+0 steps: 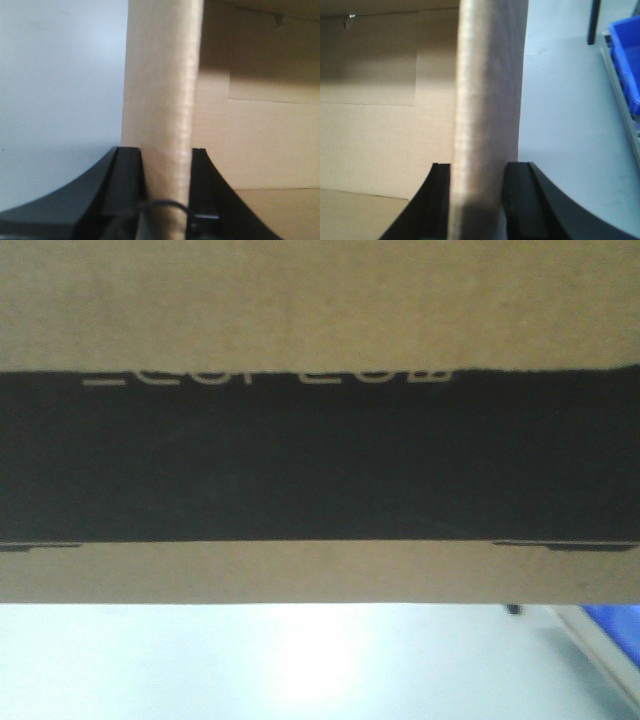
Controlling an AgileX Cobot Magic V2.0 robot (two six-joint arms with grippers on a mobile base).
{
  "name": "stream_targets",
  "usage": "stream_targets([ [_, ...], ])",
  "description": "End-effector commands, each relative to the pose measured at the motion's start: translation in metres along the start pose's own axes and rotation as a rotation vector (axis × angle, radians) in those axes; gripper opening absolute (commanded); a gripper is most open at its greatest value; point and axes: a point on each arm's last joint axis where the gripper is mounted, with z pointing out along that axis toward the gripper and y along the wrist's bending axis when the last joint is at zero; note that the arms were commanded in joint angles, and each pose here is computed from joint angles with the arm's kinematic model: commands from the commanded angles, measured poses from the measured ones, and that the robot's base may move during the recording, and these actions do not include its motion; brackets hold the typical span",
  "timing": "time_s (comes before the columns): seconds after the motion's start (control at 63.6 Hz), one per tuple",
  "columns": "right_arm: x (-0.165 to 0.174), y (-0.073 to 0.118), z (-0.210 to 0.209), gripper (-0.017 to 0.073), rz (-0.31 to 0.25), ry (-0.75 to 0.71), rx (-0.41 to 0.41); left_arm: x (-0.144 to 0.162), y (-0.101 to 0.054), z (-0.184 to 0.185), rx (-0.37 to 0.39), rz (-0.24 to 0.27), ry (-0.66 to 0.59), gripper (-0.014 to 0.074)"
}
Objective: Grab box from left shelf to table start
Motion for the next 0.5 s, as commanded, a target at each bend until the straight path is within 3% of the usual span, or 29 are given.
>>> stream_targets([
  [0.0,-0.0075,0.0004,-0.0058,0.0057,-0.015,-0.067,0.012,0.0034,-0.0066,-0.0116,0.069,-0.038,0.042,-0.0012],
  [0.488,-0.0075,0.0004,-0.0058,0.0057,-0.015,-0.067,0.012,0.0035,-0.0076,-0.0117,0.08,-0.04,0.044,-0.0012],
])
